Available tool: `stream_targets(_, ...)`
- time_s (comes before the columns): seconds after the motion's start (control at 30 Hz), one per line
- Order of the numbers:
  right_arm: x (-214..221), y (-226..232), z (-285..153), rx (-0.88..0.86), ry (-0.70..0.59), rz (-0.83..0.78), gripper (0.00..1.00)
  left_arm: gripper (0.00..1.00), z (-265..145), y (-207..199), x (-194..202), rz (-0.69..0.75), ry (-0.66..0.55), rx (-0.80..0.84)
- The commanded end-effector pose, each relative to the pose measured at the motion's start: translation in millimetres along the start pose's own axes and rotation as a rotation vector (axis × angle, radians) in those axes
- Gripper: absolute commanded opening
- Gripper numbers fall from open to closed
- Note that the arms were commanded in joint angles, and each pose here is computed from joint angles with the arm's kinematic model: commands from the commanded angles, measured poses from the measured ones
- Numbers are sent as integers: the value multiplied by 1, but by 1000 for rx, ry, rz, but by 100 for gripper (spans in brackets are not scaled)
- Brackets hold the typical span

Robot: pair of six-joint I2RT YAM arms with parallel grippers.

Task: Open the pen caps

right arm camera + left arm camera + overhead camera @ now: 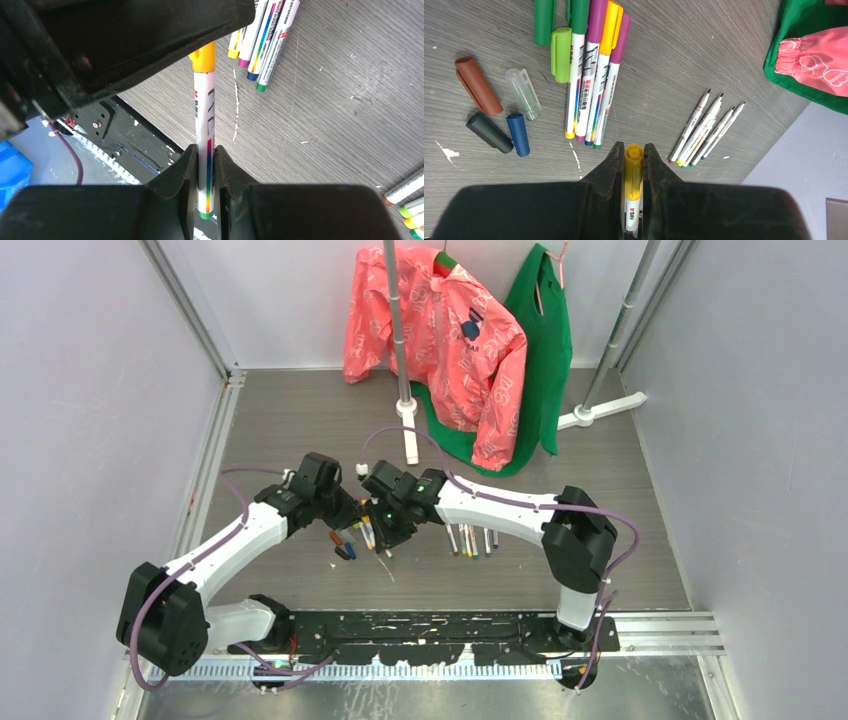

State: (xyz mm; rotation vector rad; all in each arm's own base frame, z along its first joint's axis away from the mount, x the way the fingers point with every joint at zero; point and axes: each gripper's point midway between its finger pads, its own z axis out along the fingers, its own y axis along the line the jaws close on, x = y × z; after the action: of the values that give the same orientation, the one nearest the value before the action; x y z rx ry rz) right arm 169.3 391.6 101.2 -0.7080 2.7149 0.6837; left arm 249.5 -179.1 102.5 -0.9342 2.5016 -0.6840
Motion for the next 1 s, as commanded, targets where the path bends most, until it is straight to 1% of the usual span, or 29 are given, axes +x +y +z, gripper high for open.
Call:
stream_targets(0.0,1,-1,-18,-28,-33,16,1,0,-4,-22,-11,-101,-42,74)
stream_targets(0.23,21,-9,-18,-41,-10,27,1,0,-5,-27,-23,-188,-67,109)
stream_targets(0.63,46,-12,-33,-93,3,27,1,0,-10,-26,-41,-168,-103,157)
stream_targets(0.8,52,-14,-36,-97,13,28,1,0,-10,-23,-43,-208,-110,175)
stream_targets(0.97,57,-15,-37,-99,19,19,1,0,-8,-26,-41,-261,-92,203)
